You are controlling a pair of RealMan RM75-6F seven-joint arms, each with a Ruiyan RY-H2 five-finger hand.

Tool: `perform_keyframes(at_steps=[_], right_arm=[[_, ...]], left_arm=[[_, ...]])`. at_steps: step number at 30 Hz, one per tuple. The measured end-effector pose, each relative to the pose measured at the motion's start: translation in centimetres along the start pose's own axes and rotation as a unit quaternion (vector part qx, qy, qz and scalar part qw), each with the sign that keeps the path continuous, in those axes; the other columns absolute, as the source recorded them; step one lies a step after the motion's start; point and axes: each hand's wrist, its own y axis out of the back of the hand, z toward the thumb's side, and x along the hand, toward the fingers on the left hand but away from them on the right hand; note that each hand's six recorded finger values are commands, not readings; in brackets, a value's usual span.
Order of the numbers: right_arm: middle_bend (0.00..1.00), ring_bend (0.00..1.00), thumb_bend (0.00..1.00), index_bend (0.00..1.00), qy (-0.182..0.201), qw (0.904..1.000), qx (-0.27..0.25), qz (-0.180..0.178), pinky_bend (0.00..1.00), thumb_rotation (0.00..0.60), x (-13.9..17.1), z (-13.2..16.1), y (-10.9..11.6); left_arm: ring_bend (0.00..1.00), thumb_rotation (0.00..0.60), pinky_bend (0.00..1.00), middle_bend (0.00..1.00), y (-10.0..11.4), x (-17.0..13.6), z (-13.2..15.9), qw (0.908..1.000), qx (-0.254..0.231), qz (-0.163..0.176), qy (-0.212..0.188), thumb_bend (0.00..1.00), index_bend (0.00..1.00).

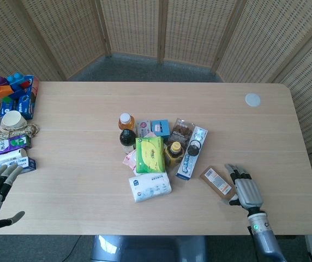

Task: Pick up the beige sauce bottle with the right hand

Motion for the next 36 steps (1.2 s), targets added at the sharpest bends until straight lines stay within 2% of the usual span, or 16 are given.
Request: perform_keyframes(at_steps=[11,16,25,31,36], right_arm=[[0.00,0.00,0.00,0.00,-0.019,0.9993,0.024,-0.021,0.00,0.600,-2.7,-2.0,2.0],[0.00,0.00,0.00,0.00,-0.025,0.9993,0.018,-0.023,0.00,0.600,-3.1,-2.2,2.6],[0.00,0.00,0.00,0.00,-0.003,1.0000,-0.003,0.002,0.00,0.600,-1.7,0.1,1.5],[0.00,0.00,0.00,0.00,0.009,0.9999,0.004,0.009,0.00,0.600,-2.7,1.8,0.9],[0.00,0.00,0.00,0.00,0.008,0.9999,0.009,0.009,0.00,0.600,-3.2,1.8,0.6]], left_arm=[[0.00,0.600,0.00,0.00,-0.2,0.0,0.0,1.0000,0.001,-0.003,0.001,0.00,0.00],[0.00,0.600,0.00,0.00,-0.2,0.0,0.1,1.0000,0.002,-0.003,0.001,0.00,0.00],[0.00,0.600,0.00,0.00,-0.3,0.0,0.3,1.0000,0.002,-0.005,-0.002,0.00,0.00],[0.00,0.600,0.00,0.00,-0.1,-0.1,0.1,1.0000,0.000,-0.002,0.001,0.00,0.00],[0.00,0.600,0.00,0.00,-0.1,0.0,0.0,1.0000,-0.001,-0.002,0.002,0.00,0.00]])
